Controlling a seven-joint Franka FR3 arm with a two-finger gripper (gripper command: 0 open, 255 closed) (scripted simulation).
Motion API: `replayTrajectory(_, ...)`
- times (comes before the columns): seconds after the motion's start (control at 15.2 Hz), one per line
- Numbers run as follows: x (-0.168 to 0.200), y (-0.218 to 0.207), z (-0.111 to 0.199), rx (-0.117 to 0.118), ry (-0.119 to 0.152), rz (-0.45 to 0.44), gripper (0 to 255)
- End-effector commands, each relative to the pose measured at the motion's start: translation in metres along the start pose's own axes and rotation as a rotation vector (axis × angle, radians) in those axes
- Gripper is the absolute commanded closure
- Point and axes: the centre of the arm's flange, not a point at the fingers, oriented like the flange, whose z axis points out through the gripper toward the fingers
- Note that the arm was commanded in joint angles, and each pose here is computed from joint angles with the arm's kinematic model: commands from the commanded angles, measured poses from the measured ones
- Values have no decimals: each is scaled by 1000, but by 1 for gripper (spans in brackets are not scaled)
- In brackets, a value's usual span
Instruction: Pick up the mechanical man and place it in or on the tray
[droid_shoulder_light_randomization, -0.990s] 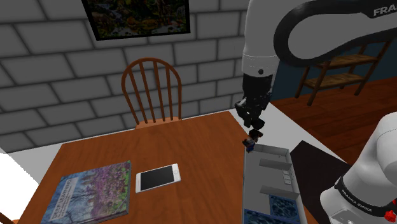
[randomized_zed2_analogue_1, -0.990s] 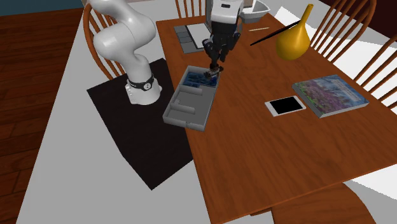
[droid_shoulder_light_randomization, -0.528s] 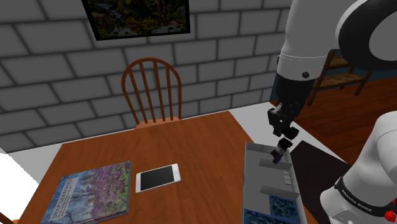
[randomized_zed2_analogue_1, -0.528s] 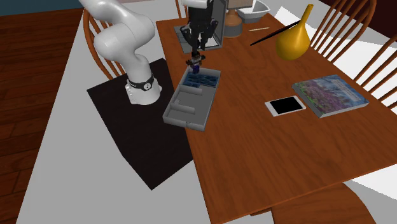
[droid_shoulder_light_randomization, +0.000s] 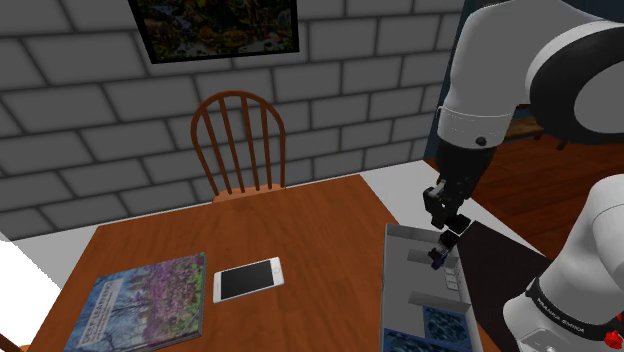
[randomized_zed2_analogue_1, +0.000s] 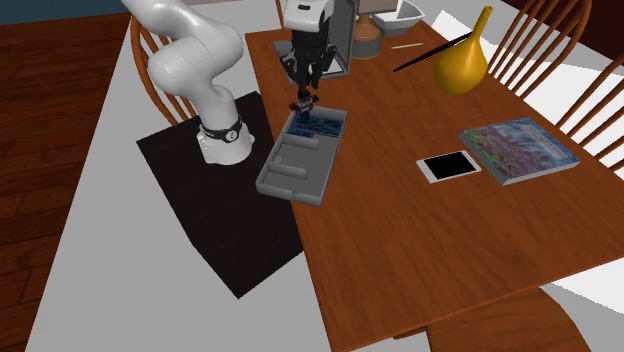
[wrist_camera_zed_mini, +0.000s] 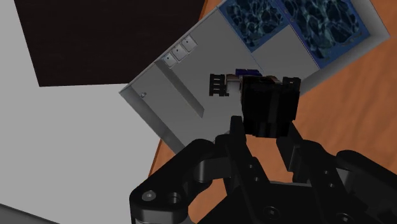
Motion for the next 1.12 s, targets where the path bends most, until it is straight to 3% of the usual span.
replayTrajectory(0.0, 1, 0, 11, 0, 0, 0, 255)
replayTrajectory(0.92, 4, -1, 86, 0, 0, 0, 255)
replayTrajectory(1.06, 4, -1, 86, 0, 0, 0, 255)
